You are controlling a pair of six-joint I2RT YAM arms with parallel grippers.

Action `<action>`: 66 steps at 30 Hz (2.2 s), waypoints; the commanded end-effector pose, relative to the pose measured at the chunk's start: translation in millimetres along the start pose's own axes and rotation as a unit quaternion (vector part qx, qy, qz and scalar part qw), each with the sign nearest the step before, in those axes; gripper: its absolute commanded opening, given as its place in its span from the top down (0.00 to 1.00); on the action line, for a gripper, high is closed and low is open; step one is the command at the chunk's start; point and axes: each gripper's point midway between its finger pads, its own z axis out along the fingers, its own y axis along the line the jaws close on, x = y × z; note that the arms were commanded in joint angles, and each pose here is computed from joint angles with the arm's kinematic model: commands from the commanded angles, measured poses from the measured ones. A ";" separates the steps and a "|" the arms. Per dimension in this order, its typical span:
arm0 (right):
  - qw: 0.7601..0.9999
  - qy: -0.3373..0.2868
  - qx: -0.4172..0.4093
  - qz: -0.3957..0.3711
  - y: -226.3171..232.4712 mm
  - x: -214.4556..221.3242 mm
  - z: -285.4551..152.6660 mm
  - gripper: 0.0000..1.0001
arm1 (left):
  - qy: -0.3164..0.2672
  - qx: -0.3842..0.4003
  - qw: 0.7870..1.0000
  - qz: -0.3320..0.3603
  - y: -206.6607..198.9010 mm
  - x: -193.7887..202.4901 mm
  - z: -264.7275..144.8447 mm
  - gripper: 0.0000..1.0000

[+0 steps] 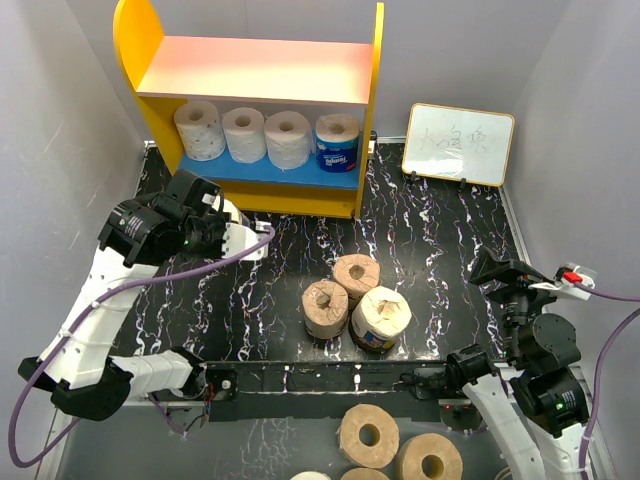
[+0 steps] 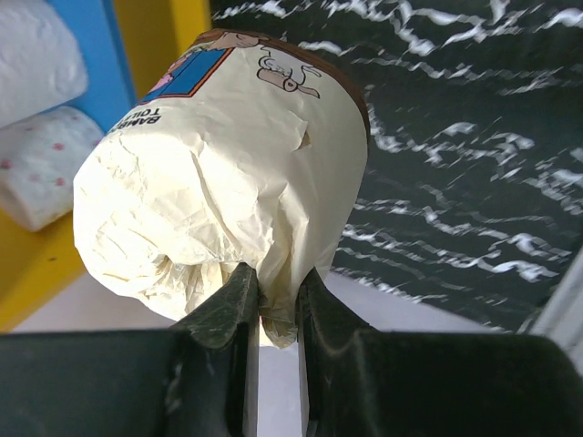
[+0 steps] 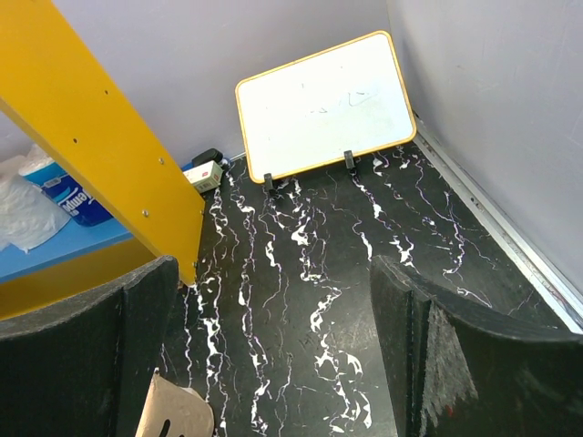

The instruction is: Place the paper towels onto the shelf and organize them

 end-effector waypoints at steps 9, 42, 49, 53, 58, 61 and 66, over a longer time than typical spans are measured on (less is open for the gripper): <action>0.999 -0.029 -0.005 0.022 0.7 -13.7 -3.6 0.16 | 0.036 -0.147 0.978 0.141 107.0 -13.8 -49.2 1.00; 0.999 -0.031 -0.020 0.022 4.5 -14.7 -6.0 0.16 | 0.053 -0.361 0.925 0.109 279.7 14.6 -109.9 1.00; 0.999 -0.028 -0.021 0.020 5.2 -13.5 -5.5 0.16 | 0.049 -0.402 0.910 0.090 305.1 37.4 -117.4 1.00; 0.999 -0.029 -0.022 0.020 5.6 -14.1 -5.4 0.16 | 0.049 -0.412 0.905 0.089 313.3 46.7 -116.9 1.00; 0.999 -0.030 -0.023 0.021 5.6 -14.5 -6.1 0.15 | 0.046 -0.404 0.909 0.086 317.0 58.8 -105.3 1.00; 0.999 -0.032 -0.023 0.021 5.2 -15.1 -6.6 0.16 | 0.039 -0.405 0.910 0.081 318.0 63.1 -102.7 1.00; 0.999 -0.032 -0.023 0.022 5.1 -15.2 -6.6 0.16 | 0.026 -0.445 0.891 0.082 326.3 61.5 -111.1 0.95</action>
